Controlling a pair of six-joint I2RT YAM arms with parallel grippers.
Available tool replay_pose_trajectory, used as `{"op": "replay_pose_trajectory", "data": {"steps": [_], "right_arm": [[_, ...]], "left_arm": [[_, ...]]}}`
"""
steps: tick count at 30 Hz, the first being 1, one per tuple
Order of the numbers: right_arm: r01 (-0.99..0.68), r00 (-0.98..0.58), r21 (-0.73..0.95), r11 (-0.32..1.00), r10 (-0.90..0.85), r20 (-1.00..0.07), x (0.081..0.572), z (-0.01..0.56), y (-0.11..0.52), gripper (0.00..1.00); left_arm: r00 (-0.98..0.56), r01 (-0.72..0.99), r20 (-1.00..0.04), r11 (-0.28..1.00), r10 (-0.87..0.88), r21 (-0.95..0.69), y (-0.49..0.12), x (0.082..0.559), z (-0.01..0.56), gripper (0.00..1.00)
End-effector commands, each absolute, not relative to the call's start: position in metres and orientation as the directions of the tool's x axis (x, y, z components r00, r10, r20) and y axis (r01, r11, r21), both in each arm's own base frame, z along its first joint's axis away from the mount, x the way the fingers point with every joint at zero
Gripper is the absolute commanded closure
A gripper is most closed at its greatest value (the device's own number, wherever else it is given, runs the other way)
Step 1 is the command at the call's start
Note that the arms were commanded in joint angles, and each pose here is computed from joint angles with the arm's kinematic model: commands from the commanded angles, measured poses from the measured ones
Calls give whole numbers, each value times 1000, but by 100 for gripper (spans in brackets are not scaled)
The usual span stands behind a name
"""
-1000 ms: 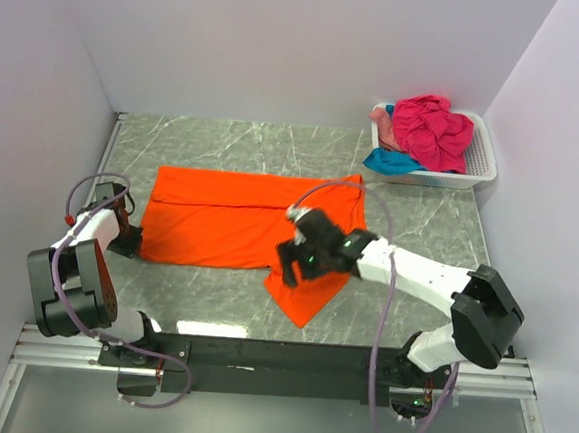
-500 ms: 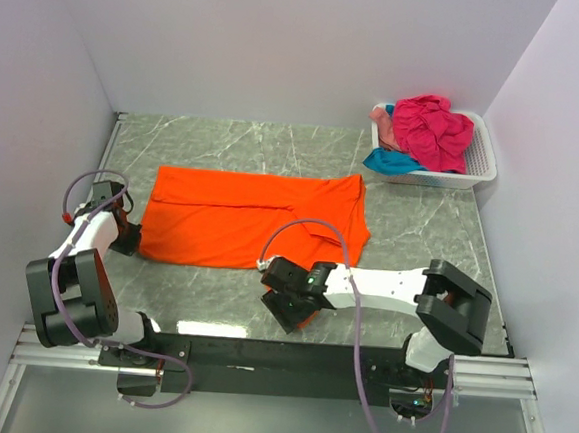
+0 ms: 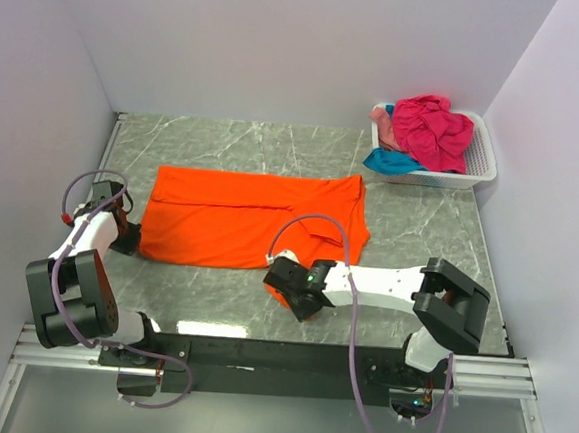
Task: Fold and stack the t-shirts
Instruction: Fold the tshirt
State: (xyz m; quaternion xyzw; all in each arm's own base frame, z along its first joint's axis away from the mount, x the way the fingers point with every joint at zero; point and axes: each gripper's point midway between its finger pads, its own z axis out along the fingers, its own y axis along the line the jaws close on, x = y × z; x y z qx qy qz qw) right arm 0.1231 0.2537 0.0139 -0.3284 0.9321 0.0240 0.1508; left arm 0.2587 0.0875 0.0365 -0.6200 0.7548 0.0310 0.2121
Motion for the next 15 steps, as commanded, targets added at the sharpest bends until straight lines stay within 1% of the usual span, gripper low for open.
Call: {"op": "replay_pose_trajectory", "data": {"steps": [1,5,7,12,15], "right_arm": [[-555,-753,-99,826,-549,-364,149,42,246,100],[-518,-770,-76,852,-503,-393,166,69,239,100],[-511,-781,-32,859,-480,-401,169,79,237,100],[-441,-798,-19,897,-401,-451,204,105,221,100],[-409,-802,-16,912,-368,-471,224,117,215,100]], "left_arm": [[-108,-939,-377,219,-920,-264,90,269,55,99],[-120,-929,-360,232,-925,-289,85,275,63,99],[-118,-924,-352,232,-929,-304,83,280,68,99],[-105,-920,-354,226,-929,-321,84,290,79,99],[-108,-910,-353,235,-929,-341,84,304,88,99]]}}
